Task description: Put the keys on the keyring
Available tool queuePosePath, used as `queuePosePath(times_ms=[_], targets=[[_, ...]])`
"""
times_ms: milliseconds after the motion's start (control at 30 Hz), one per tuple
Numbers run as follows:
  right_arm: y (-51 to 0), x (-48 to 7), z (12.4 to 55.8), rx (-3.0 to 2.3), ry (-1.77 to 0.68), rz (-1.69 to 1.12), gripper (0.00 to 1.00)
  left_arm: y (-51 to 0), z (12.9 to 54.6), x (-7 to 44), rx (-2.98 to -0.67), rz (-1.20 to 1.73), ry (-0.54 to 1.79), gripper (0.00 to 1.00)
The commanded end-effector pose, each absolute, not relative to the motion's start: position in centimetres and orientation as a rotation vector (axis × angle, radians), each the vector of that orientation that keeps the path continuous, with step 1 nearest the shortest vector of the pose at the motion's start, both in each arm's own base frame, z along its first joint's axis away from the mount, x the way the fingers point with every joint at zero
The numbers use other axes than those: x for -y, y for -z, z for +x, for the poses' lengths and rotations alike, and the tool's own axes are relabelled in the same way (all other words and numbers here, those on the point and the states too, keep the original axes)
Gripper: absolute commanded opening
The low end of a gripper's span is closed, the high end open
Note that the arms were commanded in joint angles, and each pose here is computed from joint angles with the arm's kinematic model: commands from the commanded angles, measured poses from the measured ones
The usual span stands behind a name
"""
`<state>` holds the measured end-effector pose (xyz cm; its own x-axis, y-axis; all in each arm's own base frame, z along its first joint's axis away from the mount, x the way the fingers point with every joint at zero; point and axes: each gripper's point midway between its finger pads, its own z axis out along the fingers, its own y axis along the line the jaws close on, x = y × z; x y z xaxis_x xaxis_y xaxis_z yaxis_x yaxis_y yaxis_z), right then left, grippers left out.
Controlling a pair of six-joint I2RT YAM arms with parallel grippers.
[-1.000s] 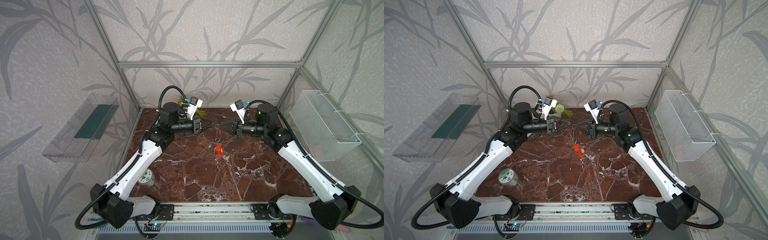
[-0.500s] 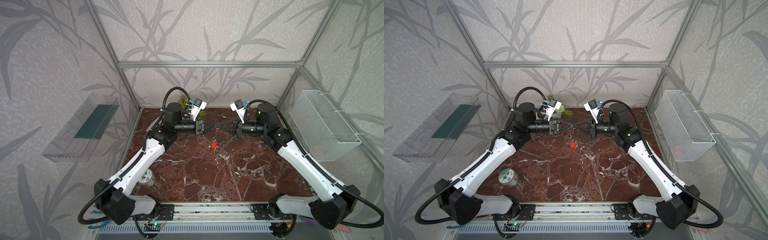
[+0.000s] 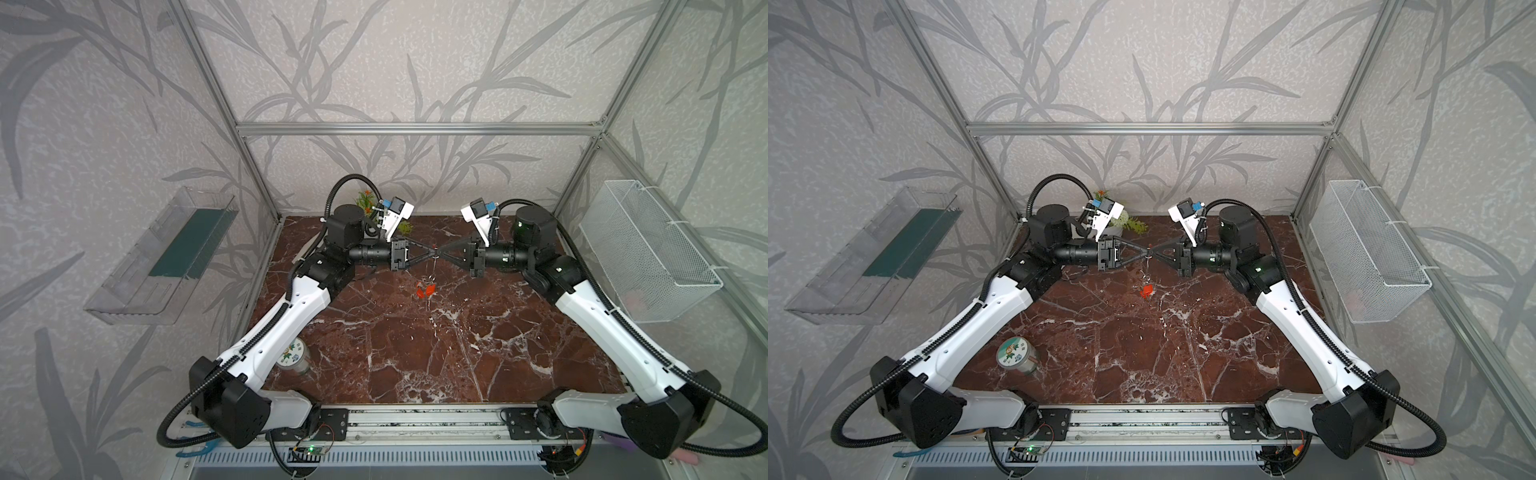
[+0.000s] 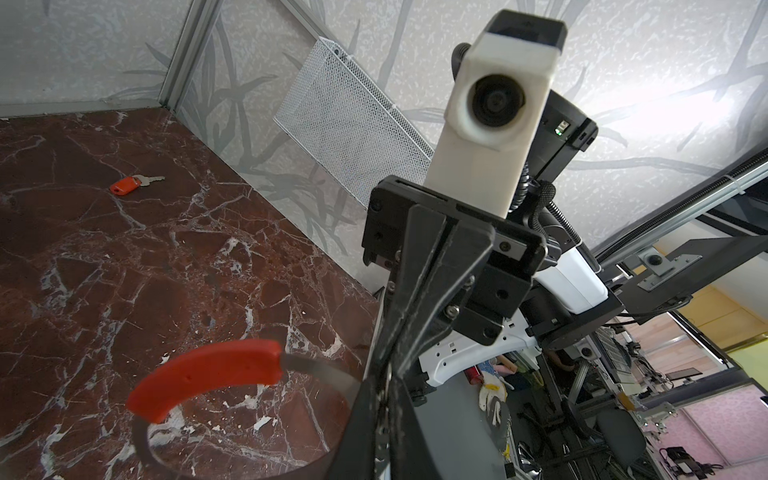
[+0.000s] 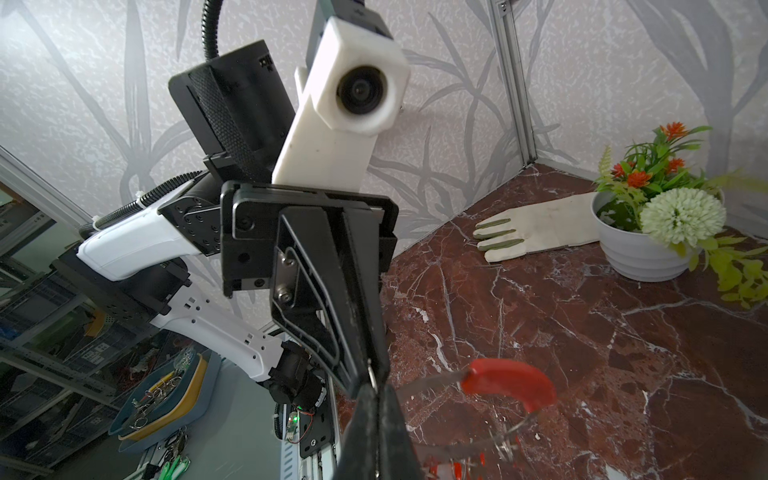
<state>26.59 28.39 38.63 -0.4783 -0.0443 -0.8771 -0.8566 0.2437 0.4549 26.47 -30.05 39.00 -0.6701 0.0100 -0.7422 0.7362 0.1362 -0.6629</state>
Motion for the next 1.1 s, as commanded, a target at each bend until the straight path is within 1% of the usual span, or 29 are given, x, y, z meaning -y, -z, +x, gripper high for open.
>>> queuePosePath(times_ms=[0, 100, 200, 233, 500, 600, 633, 667, 733, 1033, 1067], targets=[[-39.2, -28.6, 27.1, -1.714, -1.308, -0.839, 0.0, -40.1, 24.9, 30.6, -1.757, 0.81, 1.645, 0.1], [-39.2, -28.6, 27.1, -1.713, -1.306, -0.837, 0.0, -40.1, 24.9, 30.7, -1.756, 0.812, 1.643, 0.1], [-39.3, -28.6, 27.1, -1.713, -1.307, -0.837, 0.0, -39.8, 24.9, 30.7, -1.768, 0.811, 1.631, 0.02], [-39.2, -28.6, 27.1, -1.713, -1.306, -0.836, 0.0, -39.8, 25.0, 30.7, -1.773, 0.809, 1.618, 0.01], [-39.3, -28.4, 27.0, -1.714, -1.296, -0.826, 0.0, -39.0, 25.7, 30.5, -1.807, 0.784, 1.544, 0.0], [-39.2, -27.9, 27.3, -1.724, -1.262, -0.792, 0.23, -38.6, 26.2, 30.2, -1.821, 0.772, 1.485, 0.0], [-39.1, -27.5, 27.5, -1.732, -1.245, -0.765, 0.3, -38.4, 26.3, 30.1, -1.827, 0.769, 1.462, 0.0], [-39.1, -27.0, 27.8, -1.734, -1.231, -0.737, 0.33, -38.2, 26.4, 30.0, -1.833, 0.765, 1.444, 0.0], [-39.2, -25.8, 28.6, -1.725, -1.203, -0.669, 0.37, -38.0, 26.6, 29.8, -1.839, 0.756, 1.407, 0.0], [-37.9, -23.5, 29.6, -1.757, -1.123, -0.54, 0.43, -37.7, 27.6, 28.9, -1.844, 0.714, 1.281, 0.0], [-37.6, -23.3, 29.8, -1.768, -1.106, -0.522, 0.46, -37.7, 27.6, 28.8, -1.844, 0.712, 1.272, 0.0]])
